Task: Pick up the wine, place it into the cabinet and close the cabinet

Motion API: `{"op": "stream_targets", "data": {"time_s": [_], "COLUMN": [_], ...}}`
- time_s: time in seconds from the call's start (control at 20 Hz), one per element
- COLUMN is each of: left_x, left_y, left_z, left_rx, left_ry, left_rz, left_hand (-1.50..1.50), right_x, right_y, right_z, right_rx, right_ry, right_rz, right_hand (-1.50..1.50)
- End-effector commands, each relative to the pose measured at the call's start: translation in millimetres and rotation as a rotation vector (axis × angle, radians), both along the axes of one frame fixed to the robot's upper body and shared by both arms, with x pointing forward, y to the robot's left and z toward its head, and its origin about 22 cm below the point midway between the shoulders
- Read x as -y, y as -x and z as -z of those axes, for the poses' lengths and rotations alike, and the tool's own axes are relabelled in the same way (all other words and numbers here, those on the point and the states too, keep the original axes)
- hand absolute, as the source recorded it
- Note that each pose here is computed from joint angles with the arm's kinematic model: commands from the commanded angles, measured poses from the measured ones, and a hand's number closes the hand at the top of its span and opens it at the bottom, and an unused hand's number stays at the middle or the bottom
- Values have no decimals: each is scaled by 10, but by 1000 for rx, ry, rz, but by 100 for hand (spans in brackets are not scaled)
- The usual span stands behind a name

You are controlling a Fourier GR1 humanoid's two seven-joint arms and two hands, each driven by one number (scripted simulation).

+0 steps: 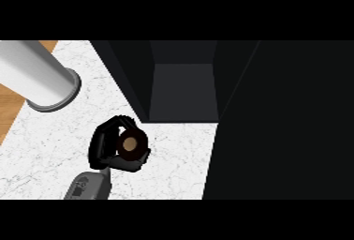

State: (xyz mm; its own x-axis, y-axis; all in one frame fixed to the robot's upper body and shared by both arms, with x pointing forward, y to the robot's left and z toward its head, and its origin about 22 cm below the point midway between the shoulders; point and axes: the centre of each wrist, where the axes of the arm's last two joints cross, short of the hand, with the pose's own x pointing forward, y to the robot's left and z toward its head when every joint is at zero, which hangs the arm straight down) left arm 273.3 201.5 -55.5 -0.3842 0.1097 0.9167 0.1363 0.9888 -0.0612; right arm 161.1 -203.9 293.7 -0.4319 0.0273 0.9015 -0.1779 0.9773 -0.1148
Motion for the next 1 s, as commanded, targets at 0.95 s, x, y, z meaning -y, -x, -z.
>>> {"op": "stream_targets", "data": {"time_s": [0.95], "left_x": [1188], "left_y": [-338], "left_z": [-1756], "left_rx": [-105], "left_ry": [119], "left_rz": [8], "left_hand": [150], "right_x": [31], "right_y": [151], "right_z": [50], "right_rx": [-19], "right_ry": [-18], "right_rz": [-85], "right_hand": [-150]}}
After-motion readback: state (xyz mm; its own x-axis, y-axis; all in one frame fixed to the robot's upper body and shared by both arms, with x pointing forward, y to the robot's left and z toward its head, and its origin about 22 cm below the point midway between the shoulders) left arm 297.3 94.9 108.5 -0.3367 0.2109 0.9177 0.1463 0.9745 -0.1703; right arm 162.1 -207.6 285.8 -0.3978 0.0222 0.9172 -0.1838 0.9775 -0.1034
